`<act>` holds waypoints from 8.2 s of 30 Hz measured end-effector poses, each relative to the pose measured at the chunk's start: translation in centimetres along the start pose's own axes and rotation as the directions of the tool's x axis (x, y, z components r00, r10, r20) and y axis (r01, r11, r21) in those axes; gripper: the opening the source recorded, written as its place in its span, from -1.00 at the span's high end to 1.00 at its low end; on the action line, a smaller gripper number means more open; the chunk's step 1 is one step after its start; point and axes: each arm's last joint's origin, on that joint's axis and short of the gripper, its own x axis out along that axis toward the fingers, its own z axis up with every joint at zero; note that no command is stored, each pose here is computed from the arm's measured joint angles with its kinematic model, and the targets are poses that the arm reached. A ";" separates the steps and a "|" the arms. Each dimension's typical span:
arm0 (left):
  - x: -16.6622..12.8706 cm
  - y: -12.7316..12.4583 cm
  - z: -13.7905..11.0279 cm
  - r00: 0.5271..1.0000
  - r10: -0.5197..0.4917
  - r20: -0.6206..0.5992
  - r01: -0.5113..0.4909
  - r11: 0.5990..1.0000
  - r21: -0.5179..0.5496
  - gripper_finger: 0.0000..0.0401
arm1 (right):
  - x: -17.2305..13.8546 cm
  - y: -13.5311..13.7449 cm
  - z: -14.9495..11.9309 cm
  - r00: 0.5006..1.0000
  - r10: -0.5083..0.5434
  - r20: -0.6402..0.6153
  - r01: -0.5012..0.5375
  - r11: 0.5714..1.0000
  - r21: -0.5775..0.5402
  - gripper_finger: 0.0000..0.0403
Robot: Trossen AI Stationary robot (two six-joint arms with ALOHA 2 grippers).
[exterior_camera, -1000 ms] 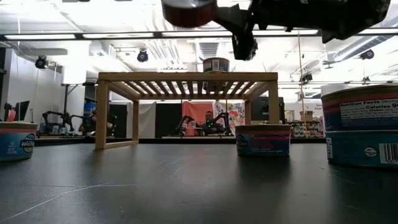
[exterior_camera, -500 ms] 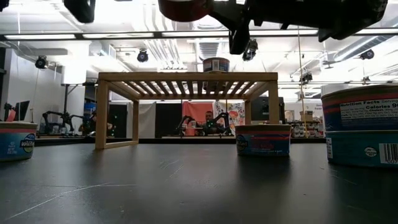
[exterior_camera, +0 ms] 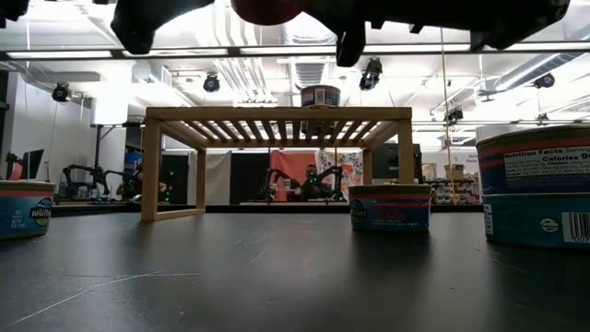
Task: Stack canned seafood by type on shelf
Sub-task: Put the red tuna can on the shelf
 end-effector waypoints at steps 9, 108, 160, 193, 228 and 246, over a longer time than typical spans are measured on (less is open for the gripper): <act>0.9 0.6 -0.3 1.000 0.011 0.004 -0.011 1.000 0.020 -0.43 | 0.2 0.0 0.1 1.000 -0.003 -0.007 0.002 1.000 -0.019 0.33; 0.8 2.0 1.9 0.987 -0.090 -0.135 -0.058 0.582 -0.811 0.41 | 6.5 9.1 -0.3 0.802 -0.591 -0.079 -0.244 -0.205 -0.948 -0.09; -3.7 6.0 11.9 0.991 0.124 0.056 -0.134 0.958 0.254 -0.38 | 6.1 -1.3 8.2 0.804 -0.595 -0.008 0.104 0.155 -0.982 0.36; -4.3 9.4 13.4 0.862 0.448 -0.240 -0.267 0.800 0.537 -0.35 | 8.9 -12.4 9.4 0.585 -0.736 -0.340 0.068 0.463 -0.884 0.36; -3.9 9.3 13.0 0.847 0.461 -0.264 -0.257 0.791 0.555 -0.35 | 8.4 -13.9 7.5 0.384 -0.812 -0.439 -0.009 0.472 -0.881 0.07; -3.0 9.0 12.3 0.838 0.470 -0.276 -0.255 0.787 0.562 -0.35 | 8.7 -13.6 7.3 0.463 -0.725 -0.510 0.043 0.594 -0.804 -0.14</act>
